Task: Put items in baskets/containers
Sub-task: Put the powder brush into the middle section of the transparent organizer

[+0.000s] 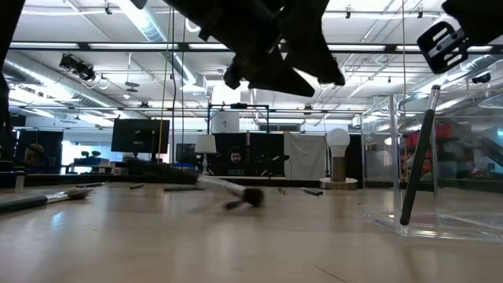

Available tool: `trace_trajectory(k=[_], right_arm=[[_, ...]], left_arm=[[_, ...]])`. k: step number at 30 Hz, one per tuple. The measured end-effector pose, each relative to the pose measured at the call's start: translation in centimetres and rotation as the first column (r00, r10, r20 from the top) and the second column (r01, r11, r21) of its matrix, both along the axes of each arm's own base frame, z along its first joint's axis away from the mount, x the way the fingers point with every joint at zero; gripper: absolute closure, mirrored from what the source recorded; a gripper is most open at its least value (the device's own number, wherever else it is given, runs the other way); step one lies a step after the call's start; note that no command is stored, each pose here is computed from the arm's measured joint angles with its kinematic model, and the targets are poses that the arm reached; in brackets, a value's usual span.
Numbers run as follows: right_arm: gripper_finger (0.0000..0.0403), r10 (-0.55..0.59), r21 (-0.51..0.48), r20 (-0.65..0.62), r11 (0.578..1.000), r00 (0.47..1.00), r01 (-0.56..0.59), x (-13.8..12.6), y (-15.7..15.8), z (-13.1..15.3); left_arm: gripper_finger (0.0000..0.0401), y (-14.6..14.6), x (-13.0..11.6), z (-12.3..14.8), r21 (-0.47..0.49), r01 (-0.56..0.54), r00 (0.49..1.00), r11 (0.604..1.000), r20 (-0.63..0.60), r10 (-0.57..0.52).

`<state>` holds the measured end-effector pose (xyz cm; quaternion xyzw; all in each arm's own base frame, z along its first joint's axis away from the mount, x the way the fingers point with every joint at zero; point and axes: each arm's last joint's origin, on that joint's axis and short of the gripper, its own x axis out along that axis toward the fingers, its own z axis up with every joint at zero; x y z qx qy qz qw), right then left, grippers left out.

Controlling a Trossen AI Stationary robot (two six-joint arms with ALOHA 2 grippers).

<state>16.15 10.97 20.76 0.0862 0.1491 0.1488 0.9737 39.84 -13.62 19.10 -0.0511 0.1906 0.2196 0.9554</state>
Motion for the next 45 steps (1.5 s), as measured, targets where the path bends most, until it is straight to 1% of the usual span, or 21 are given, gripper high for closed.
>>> trace_trajectory(k=[2, 6, 9, 12, 16, 18, 20, 22, 24, 27, 29, 31, 33, 35, 39, 42, 45], right_arm=[[0.0401, -0.004, -0.016, -0.007, 1.000, 1.000, 0.004, 0.1, -0.1, -0.2], [0.0402, -0.001, -0.023, 0.001, 1.000, 1.000, 0.001, 0.0, -0.1, 0.0], [0.0402, 0.001, -0.028, 0.006, 1.000, 1.000, -0.001, 0.0, -0.1, 0.0], [0.0402, 0.001, -0.035, -0.001, 0.999, 1.000, -0.001, 0.0, -0.1, -0.1], [0.0402, 0.001, -0.040, -0.013, 0.999, 1.000, -0.001, 0.0, -0.2, -0.2], [0.0402, 0.001, -0.040, -0.014, 0.999, 1.000, -0.001, -0.1, -0.2, -0.2], [0.0402, 0.001, -0.040, -0.014, 0.999, 1.000, -0.001, -0.1, -0.2, -0.2], [0.0402, 0.001, -0.040, -0.014, 0.999, 1.000, -0.001, -0.1, -0.2, -0.2], [0.0402, 0.001, -0.041, -0.014, 0.999, 1.000, -0.001, -0.1, -0.2, -0.2], [0.0403, 0.002, -0.046, -0.012, 0.999, 1.000, -0.003, -0.1, -0.2, -0.2], [0.0403, 0.004, -0.051, -0.012, 0.999, 1.000, -0.004, -0.1, -0.2, -0.2], [0.0403, 0.004, -0.052, -0.013, 0.999, 1.000, -0.005, -0.1, -0.2, -0.3], [0.0403, 0.004, -0.054, -0.016, 0.999, 1.000, -0.005, -0.1, -0.2, -0.3], [0.0403, 0.006, -0.064, -0.017, 0.998, 1.000, -0.007, -0.1, -0.2, -0.3], [0.0403, 0.009, -0.076, -0.017, 0.997, 1.000, -0.010, -0.1, -0.2, -0.4], [0.0403, 0.009, -0.081, -0.024, 0.997, 1.000, -0.011, -0.1, -0.2, -0.4], [0.0403, 0.009, -0.081, -0.024, 0.997, 1.000, -0.011, -0.1, -0.2, -0.4]], left_arm=[[0.0173, 0.0, 0.0, 0.1, -0.009, 0.018, 1.000, 1.000, -0.003, -0.018], [0.0183, -0.6, -0.4, 0.5, -0.021, 0.115, 0.993, 0.993, -0.035, -0.115], [0.0191, -1.6, -1.3, 1.4, 0.008, 0.200, 0.977, 0.980, -0.078, -0.199], [0.0198, -2.8, -2.9, 1.8, 0.043, 0.283, 0.943, 0.958, -0.193, -0.270], [0.0205, -4.1, -5.4, 2.0, 0.048, 0.327, 0.895, 0.944, -0.335, -0.293], [0.0206, -4.5, -6.4, 1.6, 0.030, 0.321, 0.874, 0.947, -0.394, -0.284], [0.0206, -4.8, -7.5, 0.9, 0.001, 0.303, 0.840, 0.953, -0.472, -0.267], [0.0206, -4.9, -8.2, 0.2, -0.063, 0.281, 0.805, 0.958, -0.528, -0.271], [0.0206, -4.8, -9.0, -0.4, -0.109, 0.246, 0.757, 0.963, -0.599, -0.261], [0.0206, -4.6, -9.7, -0.7, -0.134, 0.211, 0.717, 0.968, -0.651, -0.247], [0.0206, -4.6, -10.1, -0.7, -0.123, 0.216, 0.691, 0.969, -0.681, -0.241], [0.0206, -4.8, -10.3, -0.8, -0.135, 0.249, 0.666, 0.959, -0.695, -0.271], [0.0206, -4.6, -10.7, -1.5, -0.159, 0.274, 0.623, 0.949, -0.722, -0.301], [0.0206, -4.4, -11.2, -2.2, -0.160, 0.288, 0.586, 0.944, -0.750, -0.306], [0.0206, -3.6, -11.7, -3.6, -0.149, 0.281, 0.571, 0.948, -0.768, -0.290], [0.0206, -3.1, -11.7, -4.2, -0.117, 0.266, 0.604, 0.957, -0.753, -0.260], [0.0206, -2.5, -11.9, -5.1, -0.114, 0.259, 0.607, 0.959, -0.753, -0.254]])
